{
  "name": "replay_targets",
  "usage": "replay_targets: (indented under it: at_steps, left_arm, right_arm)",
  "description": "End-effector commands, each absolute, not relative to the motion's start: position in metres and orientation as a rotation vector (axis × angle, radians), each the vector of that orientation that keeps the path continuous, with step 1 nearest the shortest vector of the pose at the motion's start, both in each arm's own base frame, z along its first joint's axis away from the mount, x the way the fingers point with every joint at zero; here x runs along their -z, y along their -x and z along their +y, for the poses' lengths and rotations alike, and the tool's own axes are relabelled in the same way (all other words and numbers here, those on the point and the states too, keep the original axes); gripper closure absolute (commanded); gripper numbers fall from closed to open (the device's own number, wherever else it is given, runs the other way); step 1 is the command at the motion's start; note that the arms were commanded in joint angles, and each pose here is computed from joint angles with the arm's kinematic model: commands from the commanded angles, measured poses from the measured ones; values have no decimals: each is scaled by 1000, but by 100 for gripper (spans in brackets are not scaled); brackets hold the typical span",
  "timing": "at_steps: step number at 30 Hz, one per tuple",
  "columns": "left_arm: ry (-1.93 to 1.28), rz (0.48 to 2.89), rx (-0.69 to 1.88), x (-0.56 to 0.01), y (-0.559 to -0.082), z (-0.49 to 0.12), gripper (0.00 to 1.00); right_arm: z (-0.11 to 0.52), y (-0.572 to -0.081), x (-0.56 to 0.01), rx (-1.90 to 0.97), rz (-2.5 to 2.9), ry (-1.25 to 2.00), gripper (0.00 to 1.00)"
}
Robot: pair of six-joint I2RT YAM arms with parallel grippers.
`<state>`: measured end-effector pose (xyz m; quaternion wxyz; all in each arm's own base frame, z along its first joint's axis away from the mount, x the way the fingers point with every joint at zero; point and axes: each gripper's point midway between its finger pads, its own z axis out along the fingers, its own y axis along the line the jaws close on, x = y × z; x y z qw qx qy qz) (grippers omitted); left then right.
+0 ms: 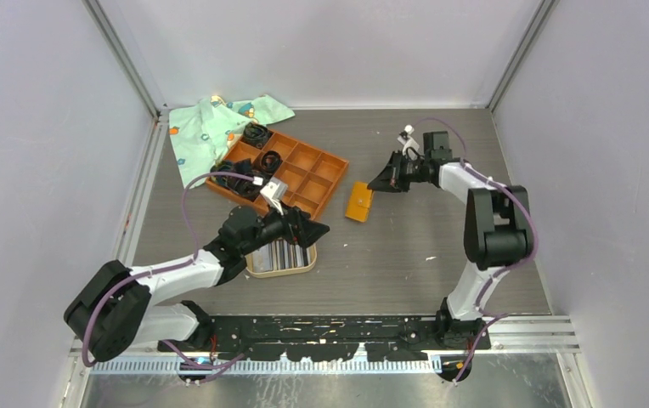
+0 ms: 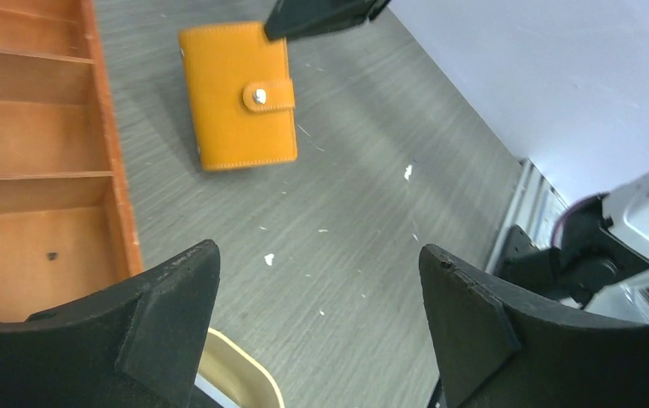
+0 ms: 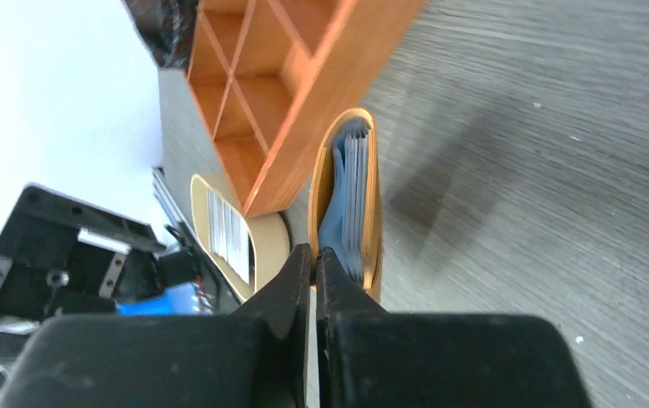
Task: Put the credit cards into the card holder
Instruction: Open the card holder at the center of the board.
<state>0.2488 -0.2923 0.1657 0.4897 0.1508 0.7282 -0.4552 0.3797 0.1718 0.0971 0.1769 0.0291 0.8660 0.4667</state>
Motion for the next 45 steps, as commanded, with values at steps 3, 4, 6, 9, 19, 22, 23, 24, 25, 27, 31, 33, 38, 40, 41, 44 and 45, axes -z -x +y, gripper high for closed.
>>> replay_targets:
  at_steps: [3, 4, 6, 9, 19, 22, 23, 24, 25, 27, 31, 33, 38, 40, 41, 44, 45]
  left_arm:
    - [-515, 1593, 1221, -210, -224, -307, 11]
    - [-520, 1590, 1220, -210, -224, -307, 10]
    - [-535, 1586, 1216, -208, -223, -307, 9]
    - [-566, 1545, 1229, -210, -221, -310, 8]
    - [-637, 1363, 1277, -215, -211, -315, 2]
    - [-653, 1308, 1290, -214, -207, -315, 2]
    - [-661, 1295, 1297, -214, -206, -316, 3]
    - [-665, 1284, 1308, -215, -205, -318, 4]
    - [-673, 1283, 1321, -213, -204, -319, 5]
    - [-704, 1276, 1358, -212, -200, -324, 10]
    - [-768, 1256, 1451, -214, -190, -337, 27]
    - [-797, 1253, 1482, -214, -185, -343, 39]
    - [-788, 1279, 1515, -211, -187, -350, 97]
    - [-736, 1316, 1542, -211, -190, -352, 100]
    - [-687, 1348, 1552, -209, -194, -352, 100]
    - [-483, 1487, 1574, -199, -212, -351, 100]
    - [-408, 1548, 1577, -192, -218, -350, 100]
  right_arm:
    - [176, -333, -166, -1262, 2252, 477, 99]
    - [179, -323, -170, -1255, 2232, 556, 99]
    - [184, -307, -180, -1232, 2183, 685, 99]
    - [194, -282, -192, -1207, 2106, 861, 99]
    - [220, -209, -215, -1225, 1810, 1310, 99]
    - [226, -196, -216, -1232, 1758, 1385, 99]
    - [228, -193, -218, -1237, 1742, 1403, 99]
    - [229, -189, -219, -1245, 1725, 1423, 99]
    - [230, -185, -221, -1255, 1717, 1435, 99]
    - [231, -181, -224, -1266, 1698, 1450, 99]
    - [232, -182, -222, -1260, 1701, 1453, 99]
    - [231, -183, -221, -1249, 1709, 1453, 99]
    - [230, -192, -218, -1193, 1749, 1425, 99]
    - [227, -201, -214, -1128, 1786, 1400, 97]
    - [225, -207, -214, -1088, 1815, 1373, 88]
    - [210, -231, -212, -877, 1865, 1315, 46]
    - [202, -235, -213, -801, 1856, 1313, 37]
